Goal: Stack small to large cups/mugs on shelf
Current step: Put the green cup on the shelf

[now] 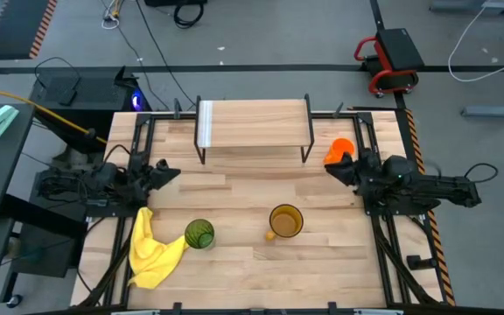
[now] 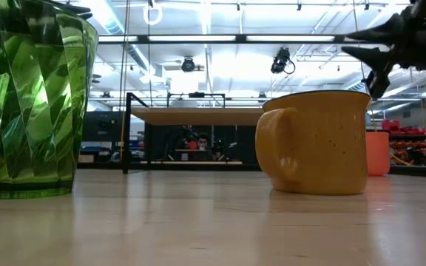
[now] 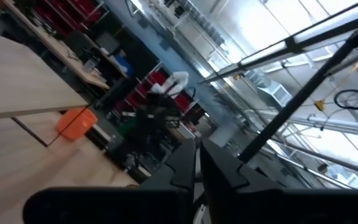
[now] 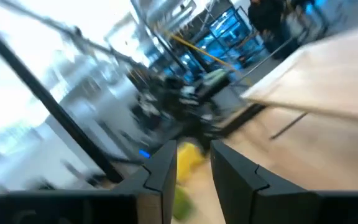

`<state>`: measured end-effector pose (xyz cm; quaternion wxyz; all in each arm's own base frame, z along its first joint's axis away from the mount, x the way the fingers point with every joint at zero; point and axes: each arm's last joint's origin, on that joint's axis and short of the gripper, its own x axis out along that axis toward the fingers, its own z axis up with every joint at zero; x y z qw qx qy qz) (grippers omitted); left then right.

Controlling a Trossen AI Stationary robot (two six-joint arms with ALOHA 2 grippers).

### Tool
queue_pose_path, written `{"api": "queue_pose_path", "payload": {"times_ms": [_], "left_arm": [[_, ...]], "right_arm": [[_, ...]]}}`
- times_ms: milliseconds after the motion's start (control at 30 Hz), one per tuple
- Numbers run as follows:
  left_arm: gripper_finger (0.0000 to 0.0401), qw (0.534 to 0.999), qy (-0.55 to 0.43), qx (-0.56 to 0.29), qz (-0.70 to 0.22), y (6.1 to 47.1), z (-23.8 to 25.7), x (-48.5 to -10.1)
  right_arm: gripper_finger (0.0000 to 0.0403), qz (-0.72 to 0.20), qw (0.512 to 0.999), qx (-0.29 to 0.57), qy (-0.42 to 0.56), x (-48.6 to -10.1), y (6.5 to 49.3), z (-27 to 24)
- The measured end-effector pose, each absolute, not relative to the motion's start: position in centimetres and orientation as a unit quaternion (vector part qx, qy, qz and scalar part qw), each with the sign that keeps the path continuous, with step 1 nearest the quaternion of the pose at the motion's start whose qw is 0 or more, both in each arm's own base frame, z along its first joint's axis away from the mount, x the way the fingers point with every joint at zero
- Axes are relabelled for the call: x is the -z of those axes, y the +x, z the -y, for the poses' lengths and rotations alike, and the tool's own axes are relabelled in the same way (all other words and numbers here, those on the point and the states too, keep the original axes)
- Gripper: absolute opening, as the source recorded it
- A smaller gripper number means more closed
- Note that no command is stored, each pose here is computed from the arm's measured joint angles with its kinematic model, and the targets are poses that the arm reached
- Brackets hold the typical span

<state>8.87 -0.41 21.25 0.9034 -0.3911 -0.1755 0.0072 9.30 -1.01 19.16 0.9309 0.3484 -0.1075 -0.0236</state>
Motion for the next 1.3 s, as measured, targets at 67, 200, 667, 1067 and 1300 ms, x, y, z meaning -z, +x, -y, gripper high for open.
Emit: {"api": "queue_pose_path", "payload": {"times_ms": [67,200,667,1067,1300], "left_arm": [[0.0036,0.903,-0.392,-0.014,0.178,8.87,0.37,-21.25],[0.0034,0.902,-0.392,-0.020,0.180,8.86,0.34,-21.24],[0.0027,0.902,-0.393,-0.022,0.179,8.87,0.32,-21.22],[0.0023,0.902,-0.393,-0.022,0.179,8.87,0.33,-21.22],[0.0032,0.902,-0.393,-0.022,0.179,8.87,0.33,-21.20]], "right_arm": [[0.0105,0.120,0.922,0.021,0.368,-19.38,9.26,1.03],[0.0105,0.133,0.905,0.011,0.405,-19.63,9.20,1.03],[0.0105,0.131,0.889,0.008,0.438,-19.59,9.21,1.03],[0.0105,0.131,0.887,0.007,0.443,-19.59,9.21,1.03],[0.0105,0.132,0.879,0.005,0.457,-19.59,9.21,1.04]]}}
